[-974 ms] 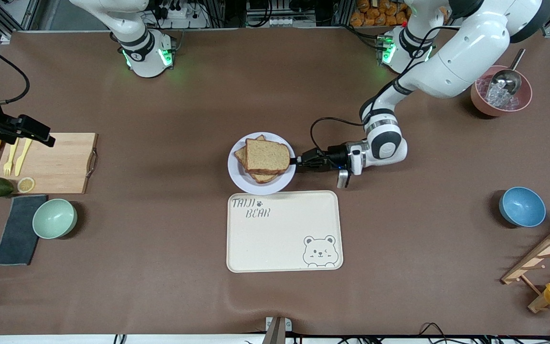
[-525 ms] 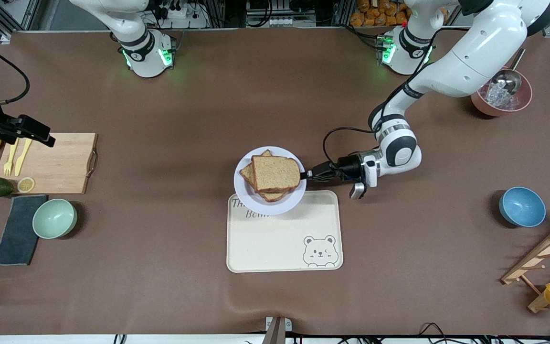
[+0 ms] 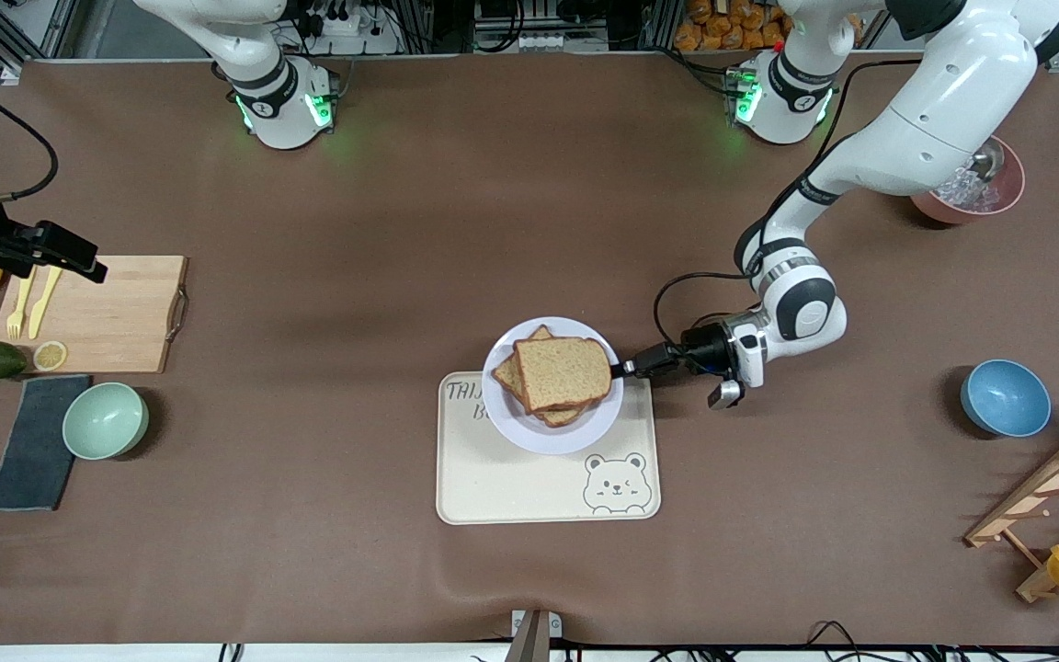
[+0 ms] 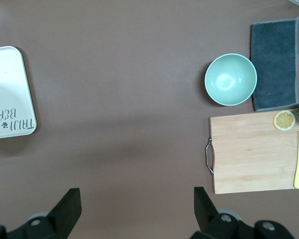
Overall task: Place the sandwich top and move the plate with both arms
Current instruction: 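Drag the plate onto the white bear tray with the left gripper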
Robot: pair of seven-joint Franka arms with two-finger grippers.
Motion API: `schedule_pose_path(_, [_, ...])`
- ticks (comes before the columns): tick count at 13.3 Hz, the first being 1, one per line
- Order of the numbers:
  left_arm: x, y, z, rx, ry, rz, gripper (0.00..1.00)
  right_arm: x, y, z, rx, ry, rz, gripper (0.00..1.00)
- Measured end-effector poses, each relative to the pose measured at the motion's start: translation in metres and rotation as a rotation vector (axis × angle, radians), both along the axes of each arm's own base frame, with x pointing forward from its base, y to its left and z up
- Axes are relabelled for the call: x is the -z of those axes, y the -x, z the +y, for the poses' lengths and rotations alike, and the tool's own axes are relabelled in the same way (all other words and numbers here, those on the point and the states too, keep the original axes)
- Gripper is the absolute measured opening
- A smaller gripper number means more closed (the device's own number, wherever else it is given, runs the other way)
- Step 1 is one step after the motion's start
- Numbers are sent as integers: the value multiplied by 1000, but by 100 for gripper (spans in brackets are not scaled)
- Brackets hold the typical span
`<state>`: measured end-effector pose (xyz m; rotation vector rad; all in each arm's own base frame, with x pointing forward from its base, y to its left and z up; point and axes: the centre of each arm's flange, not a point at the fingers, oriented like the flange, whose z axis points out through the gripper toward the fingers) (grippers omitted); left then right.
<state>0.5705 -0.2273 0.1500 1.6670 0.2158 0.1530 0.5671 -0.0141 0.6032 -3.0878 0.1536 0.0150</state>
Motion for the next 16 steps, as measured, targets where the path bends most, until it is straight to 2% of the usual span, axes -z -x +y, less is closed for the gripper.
schedule_pose_path(4, [19, -23, 13, 1, -35, -9, 4, 0, 0, 0, 0, 0, 1, 100])
schedule_pose_path(9, [42, -44, -2, 8, -55, -6, 4, 1, 0, 0, 0, 0, 2, 100])
schedule_pose_path(16, [59, -53, -1, 9, -88, 19, 4, 6, -3, 0, 0, -1, 10, 100])
